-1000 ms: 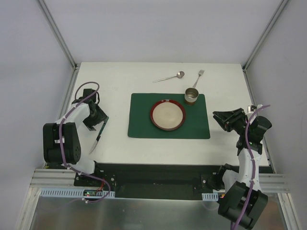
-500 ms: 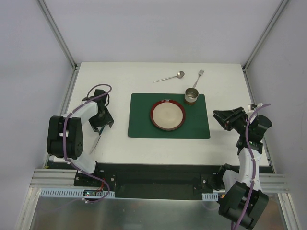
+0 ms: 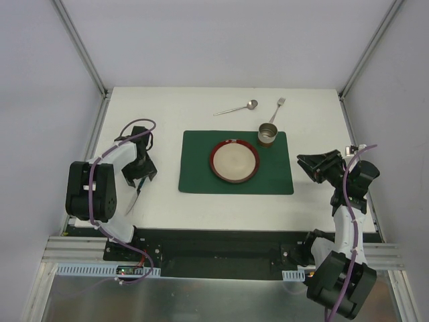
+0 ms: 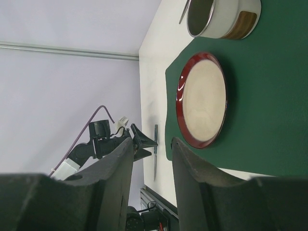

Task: Set the dinner table for one person
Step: Pick up the knife at the center of the board.

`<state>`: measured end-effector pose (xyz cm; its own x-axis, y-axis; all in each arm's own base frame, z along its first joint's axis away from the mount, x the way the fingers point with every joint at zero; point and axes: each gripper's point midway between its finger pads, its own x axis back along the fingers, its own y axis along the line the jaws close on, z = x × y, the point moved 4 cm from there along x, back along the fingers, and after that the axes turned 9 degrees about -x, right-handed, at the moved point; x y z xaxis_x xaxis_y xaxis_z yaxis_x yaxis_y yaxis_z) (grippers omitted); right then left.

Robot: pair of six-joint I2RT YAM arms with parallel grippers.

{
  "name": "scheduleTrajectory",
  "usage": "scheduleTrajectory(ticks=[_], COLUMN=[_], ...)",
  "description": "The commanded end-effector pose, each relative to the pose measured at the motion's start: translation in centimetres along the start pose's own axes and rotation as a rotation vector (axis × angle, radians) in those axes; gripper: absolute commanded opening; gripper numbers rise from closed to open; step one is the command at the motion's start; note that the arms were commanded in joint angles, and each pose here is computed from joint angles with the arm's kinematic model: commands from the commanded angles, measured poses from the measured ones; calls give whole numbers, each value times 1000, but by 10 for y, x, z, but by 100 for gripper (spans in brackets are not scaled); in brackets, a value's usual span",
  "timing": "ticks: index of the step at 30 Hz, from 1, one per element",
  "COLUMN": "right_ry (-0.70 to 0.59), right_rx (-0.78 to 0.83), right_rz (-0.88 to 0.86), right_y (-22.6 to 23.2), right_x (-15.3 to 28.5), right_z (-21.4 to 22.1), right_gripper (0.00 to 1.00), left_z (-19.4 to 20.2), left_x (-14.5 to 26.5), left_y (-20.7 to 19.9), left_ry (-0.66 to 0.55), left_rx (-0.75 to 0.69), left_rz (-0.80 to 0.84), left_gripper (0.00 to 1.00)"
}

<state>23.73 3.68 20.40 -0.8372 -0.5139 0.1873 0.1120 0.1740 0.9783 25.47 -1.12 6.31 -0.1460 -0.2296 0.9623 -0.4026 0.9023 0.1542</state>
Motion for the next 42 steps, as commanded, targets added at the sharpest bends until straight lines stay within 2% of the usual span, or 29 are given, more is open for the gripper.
scheduleTrajectory(ticks=[1,9,16,22,35,37,38,42], right_ry=[17,32,21,16,20,20,19,17], right_rx=[78,74,74,63,57,55,54,49], right_rz=[-66,-75,-61,-57,-57,-55,-53,-51], right_y=[25,26,21,20,17,16,15,13], right_x=[-1,-1,-3,-3,-2,-2,-2,-2], right_z=[-3,-2,-5,-8,-7,-7,-7,-7], right_gripper=[40,39,39,39,39,39,39,39], left_z=[15,15,3,-3,-28,-34,-35,-35], left_x=[-5,-20,-27,-28,-35,-33,-33,-34], left_y=[11,6,-1,-3,-9,-13,-15,-14], left_ry=[45,79,72,80,70,67,69,75], left_rx=[-17,17,32,40,55,53,52,38], left_rz=[-65,-27,2,19,23,45,51,47], left_gripper=[65,66,63,56,54,47,34,29])
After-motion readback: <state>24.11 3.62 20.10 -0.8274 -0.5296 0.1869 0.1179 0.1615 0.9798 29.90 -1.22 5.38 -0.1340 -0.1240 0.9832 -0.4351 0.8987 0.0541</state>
